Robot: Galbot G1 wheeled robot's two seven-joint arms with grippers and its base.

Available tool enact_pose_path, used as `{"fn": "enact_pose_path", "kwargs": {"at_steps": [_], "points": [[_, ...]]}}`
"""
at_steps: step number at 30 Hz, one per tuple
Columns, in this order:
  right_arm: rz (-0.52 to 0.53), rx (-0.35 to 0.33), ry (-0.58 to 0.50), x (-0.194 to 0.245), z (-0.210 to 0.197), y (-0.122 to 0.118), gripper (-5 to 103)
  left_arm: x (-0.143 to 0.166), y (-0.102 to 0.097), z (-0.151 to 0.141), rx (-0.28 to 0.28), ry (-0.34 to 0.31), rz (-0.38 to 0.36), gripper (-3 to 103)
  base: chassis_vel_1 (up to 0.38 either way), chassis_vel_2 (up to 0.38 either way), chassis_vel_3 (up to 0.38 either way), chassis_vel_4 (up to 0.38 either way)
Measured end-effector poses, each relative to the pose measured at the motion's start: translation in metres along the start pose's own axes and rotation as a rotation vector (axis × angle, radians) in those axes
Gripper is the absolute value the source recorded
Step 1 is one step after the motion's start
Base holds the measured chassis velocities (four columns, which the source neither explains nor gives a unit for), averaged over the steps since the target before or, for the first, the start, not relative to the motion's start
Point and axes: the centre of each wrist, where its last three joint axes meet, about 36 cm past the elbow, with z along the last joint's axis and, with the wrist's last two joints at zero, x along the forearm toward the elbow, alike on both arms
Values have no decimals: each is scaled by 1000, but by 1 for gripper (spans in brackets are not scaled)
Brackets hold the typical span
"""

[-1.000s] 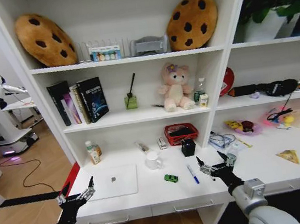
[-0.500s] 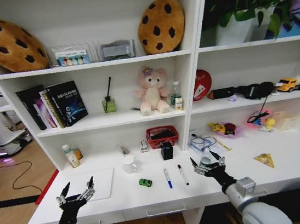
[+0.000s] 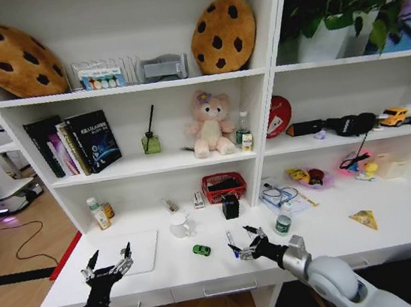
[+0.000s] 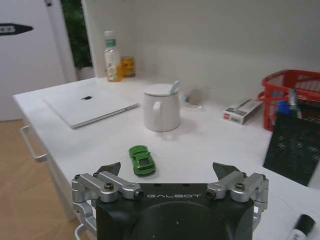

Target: Organize the objects on the table.

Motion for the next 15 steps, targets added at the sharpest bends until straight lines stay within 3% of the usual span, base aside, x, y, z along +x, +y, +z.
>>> {"fn": "enact_pose_path", "kwargs": {"at_steps": [1,4,9,15], "points": [[-61,37,26,-8,-5,-13,100,0,-2,-2,-1,-3,-3,100,0,0,0,0],[-94,55,38,-13,-8,-19,100,-1,-2,-3,0,-4,-5,100,0,0,0,0],[-211,156,101,-50,-22,-37,100,-1,-1,-10,-10,-15,-8,100,0,0,0,0],[-265,194,138,-91,-36,-47,100,-1,1,-17,-12,-28,-18,100,0,0,0,0]]}}
